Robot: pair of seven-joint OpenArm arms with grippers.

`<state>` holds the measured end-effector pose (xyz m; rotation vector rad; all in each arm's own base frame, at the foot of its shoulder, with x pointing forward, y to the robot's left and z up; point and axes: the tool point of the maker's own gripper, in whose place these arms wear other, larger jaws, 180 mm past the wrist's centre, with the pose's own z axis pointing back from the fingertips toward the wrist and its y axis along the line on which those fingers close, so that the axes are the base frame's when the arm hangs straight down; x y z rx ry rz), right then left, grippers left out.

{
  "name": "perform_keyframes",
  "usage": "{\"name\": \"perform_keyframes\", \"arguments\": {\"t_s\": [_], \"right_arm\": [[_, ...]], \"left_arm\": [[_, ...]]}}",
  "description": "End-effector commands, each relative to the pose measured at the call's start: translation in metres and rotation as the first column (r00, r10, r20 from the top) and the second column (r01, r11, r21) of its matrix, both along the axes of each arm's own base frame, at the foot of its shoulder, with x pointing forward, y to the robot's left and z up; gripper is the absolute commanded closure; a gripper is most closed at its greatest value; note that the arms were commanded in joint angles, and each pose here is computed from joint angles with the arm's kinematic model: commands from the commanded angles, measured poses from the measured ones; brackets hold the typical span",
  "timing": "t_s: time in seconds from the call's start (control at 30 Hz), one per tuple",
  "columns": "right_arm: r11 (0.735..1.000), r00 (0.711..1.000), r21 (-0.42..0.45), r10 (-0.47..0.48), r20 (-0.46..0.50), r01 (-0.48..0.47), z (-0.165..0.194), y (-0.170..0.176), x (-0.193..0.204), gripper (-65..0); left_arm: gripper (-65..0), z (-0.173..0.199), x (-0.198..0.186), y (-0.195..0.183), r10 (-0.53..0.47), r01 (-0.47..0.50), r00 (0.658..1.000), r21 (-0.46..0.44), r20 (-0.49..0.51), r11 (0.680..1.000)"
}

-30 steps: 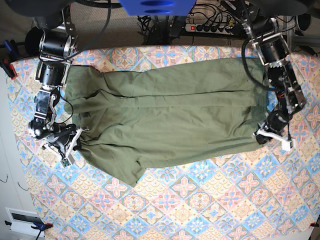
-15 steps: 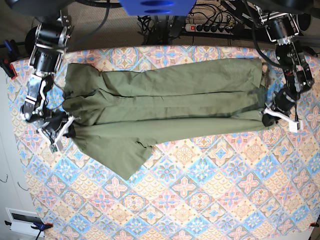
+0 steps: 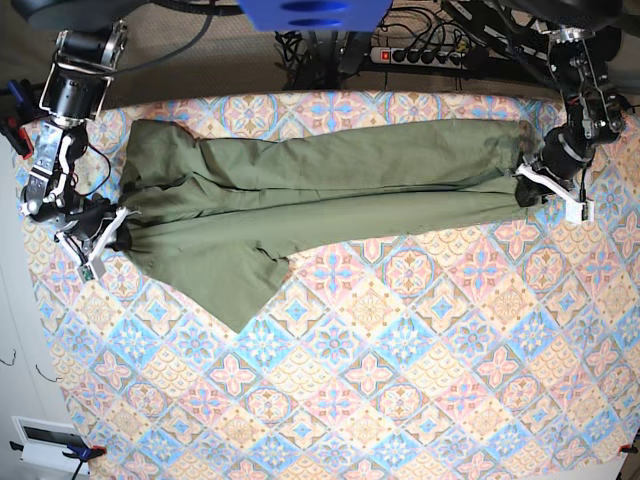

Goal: Layout the t-shirt on the table in an organized manner, then fold the t-shirt properly
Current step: 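Lift the hem with both grippers and fold it onto the collar edge, then regrasp the folded shirt's ends with both grippers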

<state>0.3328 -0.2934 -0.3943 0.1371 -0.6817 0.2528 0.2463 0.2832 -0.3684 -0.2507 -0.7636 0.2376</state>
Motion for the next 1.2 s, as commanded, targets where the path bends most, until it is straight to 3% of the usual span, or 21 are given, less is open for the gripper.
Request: {"name": "perform_keyframes", "arguments": {"t_s": [0.0,0.3,0.4,0.5,0.6,0.83,1.03,1.17], "right_arm": [[1.000,0.999,-0.013,0.000,0.054,0.001,0.017,-0.007,0.010,-0.4],[1.000,1.000,-0.015,0.001,0.002,-0.001,0.000,-0.007,-0.009,-0.7],[0.999,1.000,-0.050,-0.003,-0.022,0.002,-0.006,-0.014,-0.018,-3.4],[0.994,1.000,-0.107,0.008,-0.022,-0.011,-0.002,-0.019,-0.018,-10.8],[0.991,0.998,-0.126,-0.033,0.054,0.039,0.022,-0.034,-0.011,-17.5],[0.976,0.986,-0.189,-0.086,0.141,0.112,0.067,-0.058,-0.008,-19.1],[0.978,0.987,-0.209,0.035,0.158,-0.002,0.074,-0.021,0.013,-19.2],[0.977,0.968,-0.183,0.150,0.200,-0.113,0.086,0.032,0.055,-19.2]], "left_arm": [[0.0,0.012,0.006,0.007,-0.002,0.001,0.999,0.028,0.040,1.000],[-0.6,-0.034,-0.016,0.018,0.024,-0.018,0.994,0.058,-0.104,0.998],[-8.7,-0.046,-0.016,-0.009,-0.059,0.066,0.988,0.042,-0.144,0.997],[-17.2,-0.048,-0.016,-0.016,-0.068,0.074,0.987,0.030,-0.146,0.997],[-25.0,-0.047,-0.013,-0.019,-0.069,0.072,0.988,0.019,-0.138,0.997],[-28.1,-0.049,-0.013,-0.024,-0.065,0.066,0.989,0.001,-0.133,0.998],[-28.1,-0.050,-0.013,-0.031,-0.061,0.059,0.990,-0.023,-0.126,0.998],[-28.8,-0.041,-0.007,-0.043,-0.051,0.039,0.995,-0.134,-0.084,0.990]]}}
